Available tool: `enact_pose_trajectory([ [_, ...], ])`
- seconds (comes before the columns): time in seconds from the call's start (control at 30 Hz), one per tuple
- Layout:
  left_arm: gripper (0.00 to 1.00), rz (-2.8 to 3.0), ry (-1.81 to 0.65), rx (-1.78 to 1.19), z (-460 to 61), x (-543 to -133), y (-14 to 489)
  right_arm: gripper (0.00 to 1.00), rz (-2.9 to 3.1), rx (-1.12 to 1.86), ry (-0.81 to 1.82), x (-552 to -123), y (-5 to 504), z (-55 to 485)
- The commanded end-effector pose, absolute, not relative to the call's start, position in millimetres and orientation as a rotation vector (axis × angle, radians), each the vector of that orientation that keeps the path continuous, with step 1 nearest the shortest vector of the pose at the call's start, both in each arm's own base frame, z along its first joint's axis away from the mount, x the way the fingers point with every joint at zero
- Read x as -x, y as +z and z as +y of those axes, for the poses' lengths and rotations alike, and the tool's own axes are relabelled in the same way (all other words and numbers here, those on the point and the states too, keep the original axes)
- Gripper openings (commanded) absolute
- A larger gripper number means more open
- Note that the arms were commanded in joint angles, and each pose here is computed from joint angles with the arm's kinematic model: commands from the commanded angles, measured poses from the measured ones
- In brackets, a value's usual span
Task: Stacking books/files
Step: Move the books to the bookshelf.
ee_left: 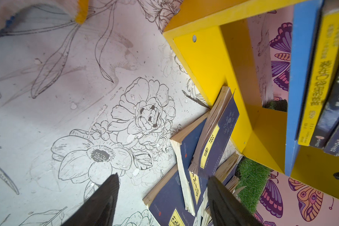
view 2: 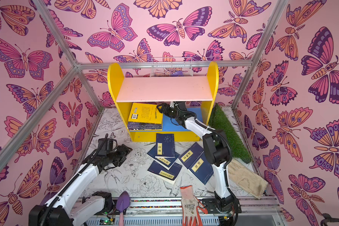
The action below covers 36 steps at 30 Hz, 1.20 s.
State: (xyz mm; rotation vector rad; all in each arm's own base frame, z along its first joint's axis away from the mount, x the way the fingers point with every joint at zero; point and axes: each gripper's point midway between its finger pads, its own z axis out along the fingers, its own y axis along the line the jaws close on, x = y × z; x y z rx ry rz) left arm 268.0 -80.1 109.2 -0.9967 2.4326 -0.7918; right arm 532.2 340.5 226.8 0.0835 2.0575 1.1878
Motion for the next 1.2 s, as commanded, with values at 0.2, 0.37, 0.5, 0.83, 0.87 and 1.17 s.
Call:
enact_pose_trajectory([
  [0.2,0.73,2.47,-0.806,1.017,-85.0,-266.4,97.8,0.0,1.984,0.016,1.198,-531.5,256.5,343.1],
  [0.37,0.76,2.448,-0.818,0.973,-85.8,-271.0,106.6,0.33,1.988,0.054,1.256,-521.5,260.0,348.2],
  [0.5,0.8,2.423,-0.81,0.942,-84.1,-273.6,114.9,0.39,1.984,0.063,1.249,-515.1,260.1,344.2],
  [0.83,0.8,2.449,-0.821,0.968,-86.8,-272.0,108.0,0.02,1.995,0.11,1.272,-506.1,253.6,347.3],
  [0.87,0.8,2.447,-0.821,0.968,-86.5,-271.6,107.9,0.01,1.99,0.121,1.27,-504.3,255.6,346.9],
  [1.17,0.8,2.437,-0.81,0.954,-84.8,-272.5,110.4,0.0,1.978,0.156,1.303,-485.0,268.1,334.2],
])
